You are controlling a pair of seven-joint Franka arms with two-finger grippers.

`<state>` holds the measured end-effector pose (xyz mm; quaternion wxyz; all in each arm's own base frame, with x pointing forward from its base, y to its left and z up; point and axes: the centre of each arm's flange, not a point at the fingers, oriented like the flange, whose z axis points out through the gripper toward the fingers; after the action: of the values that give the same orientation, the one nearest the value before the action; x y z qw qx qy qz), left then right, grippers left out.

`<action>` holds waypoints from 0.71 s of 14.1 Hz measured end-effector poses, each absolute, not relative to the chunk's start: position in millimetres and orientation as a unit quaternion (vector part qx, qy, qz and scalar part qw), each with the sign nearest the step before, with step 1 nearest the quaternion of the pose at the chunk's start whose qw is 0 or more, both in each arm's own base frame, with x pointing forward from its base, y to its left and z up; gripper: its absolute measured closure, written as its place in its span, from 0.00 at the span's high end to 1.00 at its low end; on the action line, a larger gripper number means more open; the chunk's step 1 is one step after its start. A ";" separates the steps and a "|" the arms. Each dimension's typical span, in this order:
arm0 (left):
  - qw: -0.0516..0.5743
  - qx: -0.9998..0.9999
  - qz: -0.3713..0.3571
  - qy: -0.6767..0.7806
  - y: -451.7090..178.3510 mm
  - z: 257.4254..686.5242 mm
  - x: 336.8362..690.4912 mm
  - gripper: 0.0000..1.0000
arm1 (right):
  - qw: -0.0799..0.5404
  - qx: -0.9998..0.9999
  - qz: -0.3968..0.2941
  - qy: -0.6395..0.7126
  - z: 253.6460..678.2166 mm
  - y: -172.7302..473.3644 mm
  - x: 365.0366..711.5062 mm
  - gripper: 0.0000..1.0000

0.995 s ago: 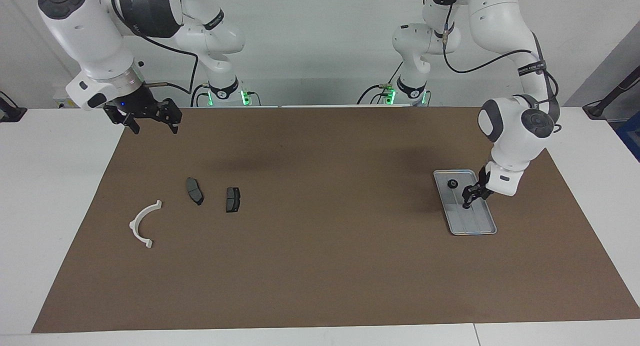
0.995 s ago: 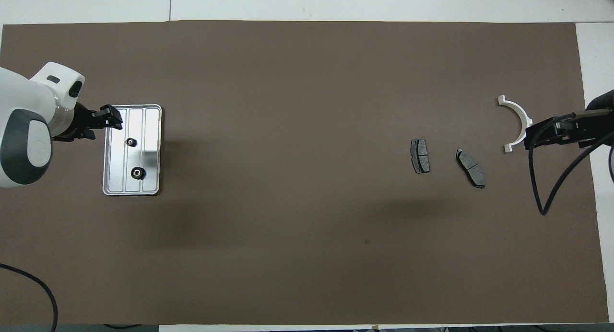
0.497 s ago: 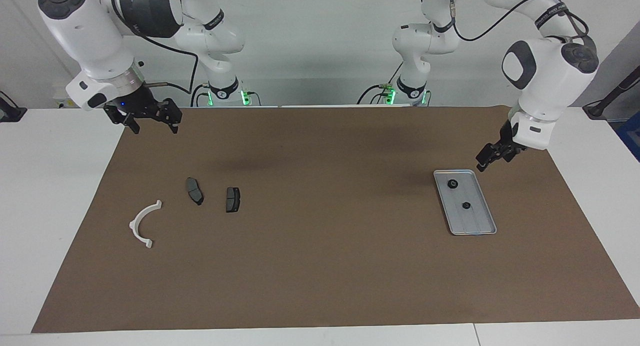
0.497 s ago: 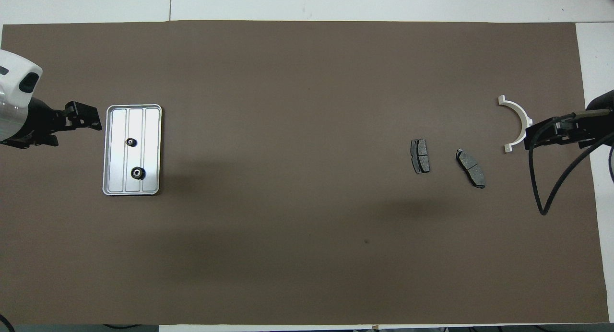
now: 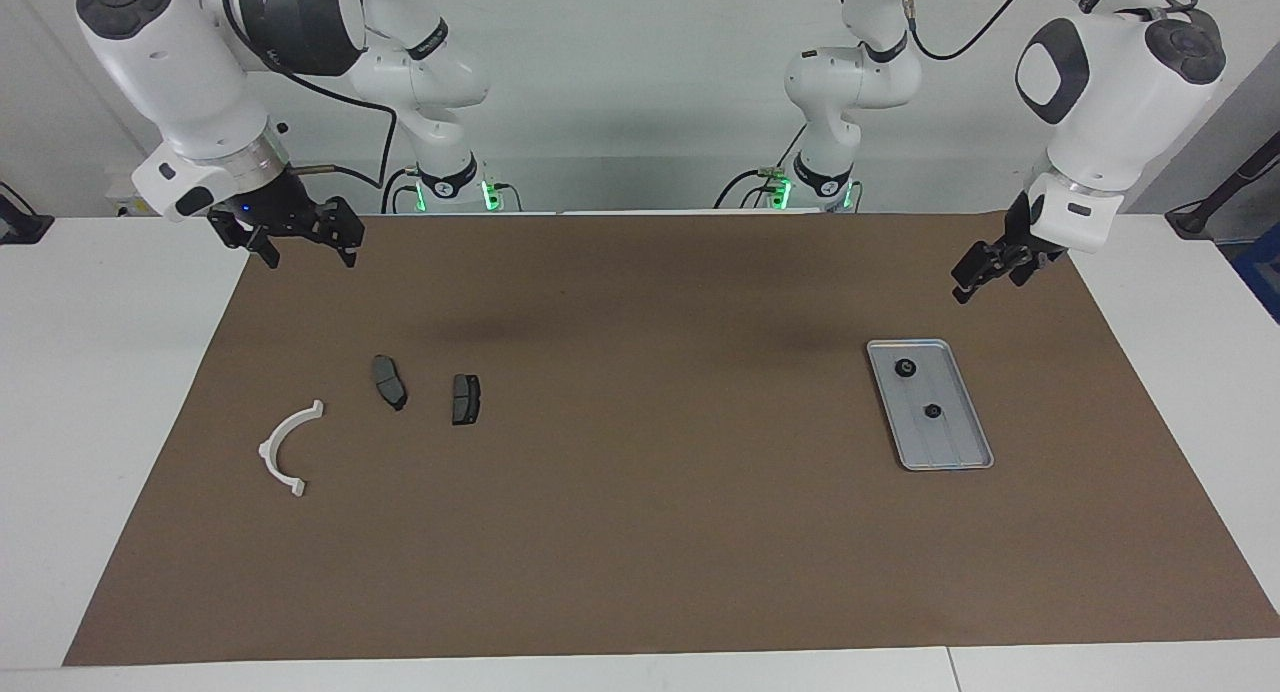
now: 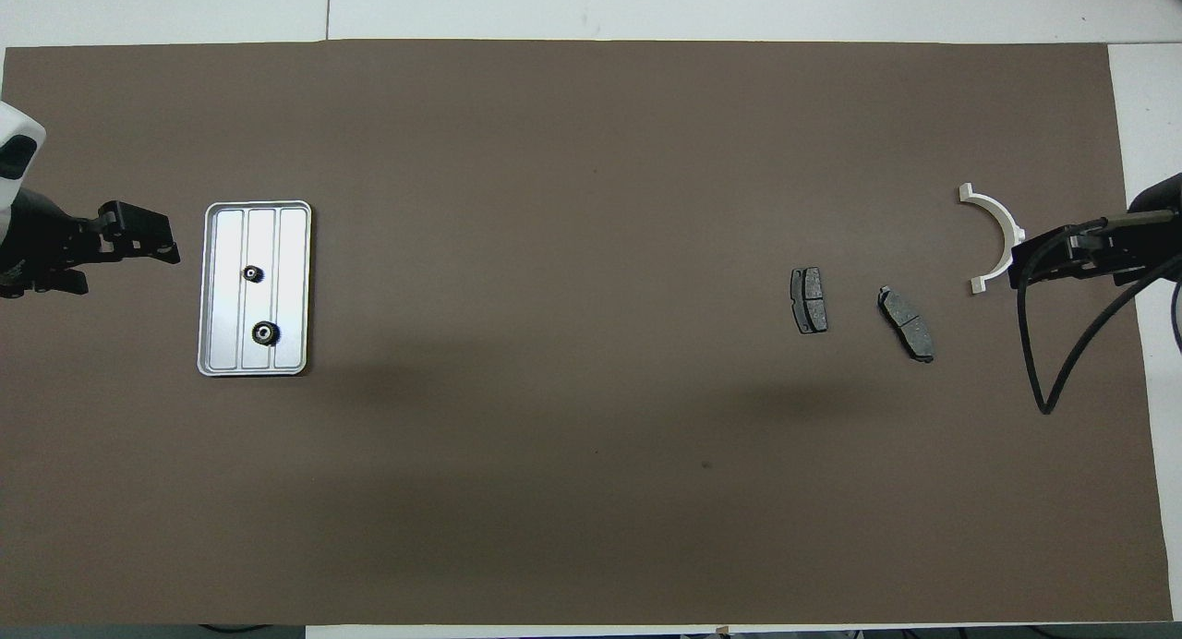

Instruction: Pick bearing gear from pile to tray

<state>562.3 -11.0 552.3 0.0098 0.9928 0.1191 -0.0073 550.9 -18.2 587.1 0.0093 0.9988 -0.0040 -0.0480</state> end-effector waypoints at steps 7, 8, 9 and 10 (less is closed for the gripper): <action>0.010 0.994 -0.006 0.106 -19.6 552.9 562.3 1.00 | 0.009 0.999 -0.048 -0.004 587.1 -18.2 550.9 1.00; 0.010 0.994 -0.005 0.107 -18.2 553.1 562.5 1.00 | 0.009 0.999 -0.048 -0.004 587.1 -18.2 550.9 1.00; 0.010 0.994 -0.005 0.107 -17.3 553.2 562.6 1.00 | 0.009 0.999 -0.048 -0.004 587.1 -18.2 550.9 1.00; 0.010 0.994 -0.005 0.106 -17.2 553.4 562.6 1.00 | 0.009 0.999 -0.048 -0.004 587.1 -18.2 550.9 1.00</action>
<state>562.6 -17.2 553.4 0.0102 0.9943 0.1064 -0.0049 550.9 -18.2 587.1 0.0093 0.9988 -0.0040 -0.0480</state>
